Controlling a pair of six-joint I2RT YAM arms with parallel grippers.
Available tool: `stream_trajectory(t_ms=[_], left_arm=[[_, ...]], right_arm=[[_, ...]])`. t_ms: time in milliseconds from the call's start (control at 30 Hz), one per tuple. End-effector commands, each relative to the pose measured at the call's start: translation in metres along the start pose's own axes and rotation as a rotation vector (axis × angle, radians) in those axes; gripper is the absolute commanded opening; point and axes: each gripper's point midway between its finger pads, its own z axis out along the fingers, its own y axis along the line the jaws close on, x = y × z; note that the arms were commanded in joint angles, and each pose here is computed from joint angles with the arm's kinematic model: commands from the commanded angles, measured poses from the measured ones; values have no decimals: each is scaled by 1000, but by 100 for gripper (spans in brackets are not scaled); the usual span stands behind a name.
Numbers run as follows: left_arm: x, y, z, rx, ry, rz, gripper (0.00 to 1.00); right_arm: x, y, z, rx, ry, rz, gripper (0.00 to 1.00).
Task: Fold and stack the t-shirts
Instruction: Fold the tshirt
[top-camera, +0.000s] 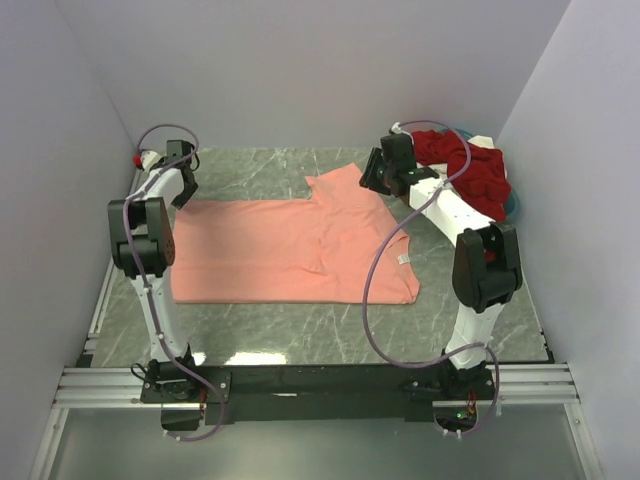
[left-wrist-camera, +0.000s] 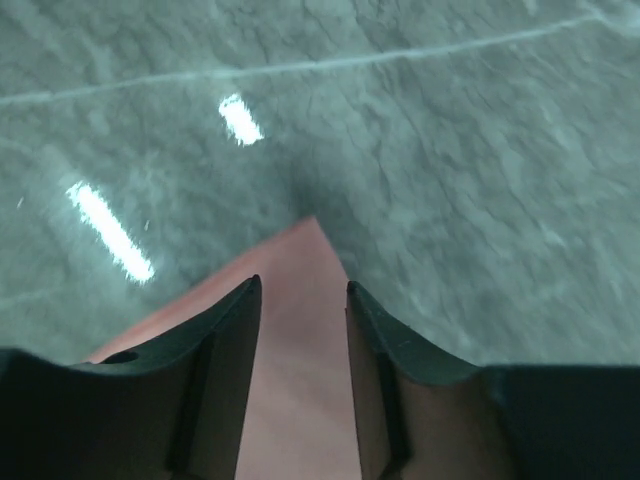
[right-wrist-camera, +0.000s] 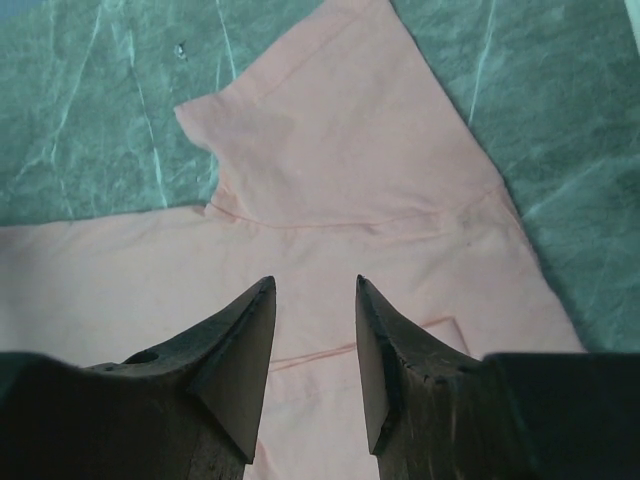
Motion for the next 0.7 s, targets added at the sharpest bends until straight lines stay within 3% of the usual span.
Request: stream_trajectory(t_ms=[0, 267, 533, 667], left_arm=[[-10, -6, 17, -35, -14, 54, 44], [4, -8, 38, -37, 24, 71, 33], [5, -3, 33, -39, 27, 76, 1], [8, -2, 28, -17, 30, 80, 1]], right_arm=[[-23, 7, 9, -56, -41, 9, 45], [-20, -13, 32, -24, -8, 29, 44], [-36, -37, 63, 34, 5, 30, 47], [-44, -48, 97, 74, 38, 22, 48]])
